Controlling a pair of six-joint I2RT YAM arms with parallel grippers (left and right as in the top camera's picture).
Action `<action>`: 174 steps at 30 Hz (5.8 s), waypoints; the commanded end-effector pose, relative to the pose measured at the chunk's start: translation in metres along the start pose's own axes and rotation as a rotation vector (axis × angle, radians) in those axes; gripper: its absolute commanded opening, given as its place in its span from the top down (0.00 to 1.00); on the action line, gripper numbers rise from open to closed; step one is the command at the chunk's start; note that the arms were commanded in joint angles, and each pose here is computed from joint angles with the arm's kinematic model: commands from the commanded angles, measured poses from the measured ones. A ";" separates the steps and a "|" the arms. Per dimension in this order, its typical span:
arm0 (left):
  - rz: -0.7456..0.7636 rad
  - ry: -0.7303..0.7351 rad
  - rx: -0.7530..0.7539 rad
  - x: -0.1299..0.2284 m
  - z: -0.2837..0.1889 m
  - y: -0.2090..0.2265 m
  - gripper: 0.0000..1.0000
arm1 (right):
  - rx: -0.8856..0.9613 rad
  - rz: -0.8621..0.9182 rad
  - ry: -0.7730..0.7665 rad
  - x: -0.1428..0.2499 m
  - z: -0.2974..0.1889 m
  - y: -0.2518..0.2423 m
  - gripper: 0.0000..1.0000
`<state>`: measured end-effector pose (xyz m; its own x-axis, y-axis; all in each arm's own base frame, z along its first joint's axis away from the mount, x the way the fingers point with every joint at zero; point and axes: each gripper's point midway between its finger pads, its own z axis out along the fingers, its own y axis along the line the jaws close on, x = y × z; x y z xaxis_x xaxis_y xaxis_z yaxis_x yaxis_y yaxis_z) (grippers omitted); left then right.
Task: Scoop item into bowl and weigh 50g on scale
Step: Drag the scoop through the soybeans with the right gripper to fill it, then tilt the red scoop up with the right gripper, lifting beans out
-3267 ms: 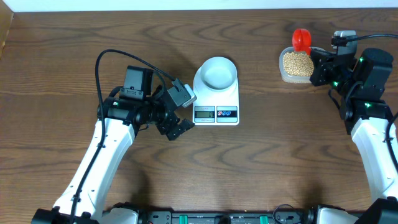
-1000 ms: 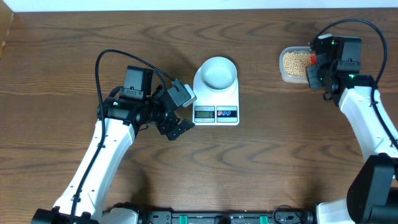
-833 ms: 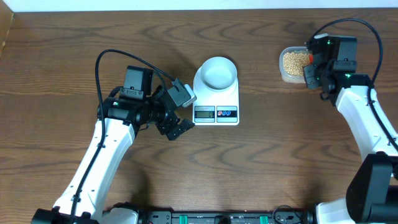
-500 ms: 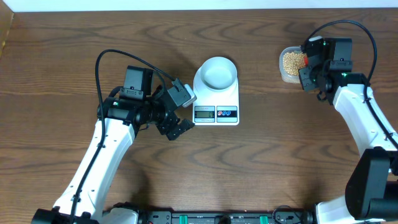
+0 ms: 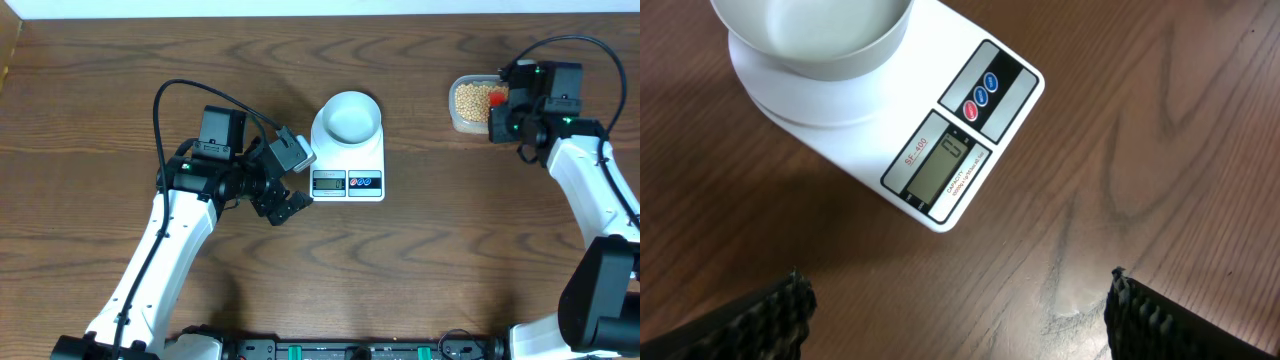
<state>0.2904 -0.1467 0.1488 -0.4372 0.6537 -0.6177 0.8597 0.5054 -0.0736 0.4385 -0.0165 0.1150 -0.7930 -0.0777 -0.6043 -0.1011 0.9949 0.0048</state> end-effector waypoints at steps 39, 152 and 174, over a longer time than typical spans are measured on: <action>0.015 -0.023 -0.004 -0.009 -0.005 0.002 0.05 | -0.419 0.455 0.019 0.003 0.003 0.004 0.99; 0.015 -0.023 -0.004 -0.009 -0.005 0.002 0.05 | -0.918 0.801 -0.068 0.014 -0.006 -0.047 0.99; 0.015 -0.023 -0.004 -0.009 -0.005 0.002 0.05 | -0.993 0.810 -0.121 0.013 -0.024 -0.059 0.99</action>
<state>0.2904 -0.1467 0.1488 -0.4372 0.6537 -0.6177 0.8597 0.5054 -0.0736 0.4229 -0.0798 0.1143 -0.7759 0.5983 -0.2000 0.0045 0.3222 0.9467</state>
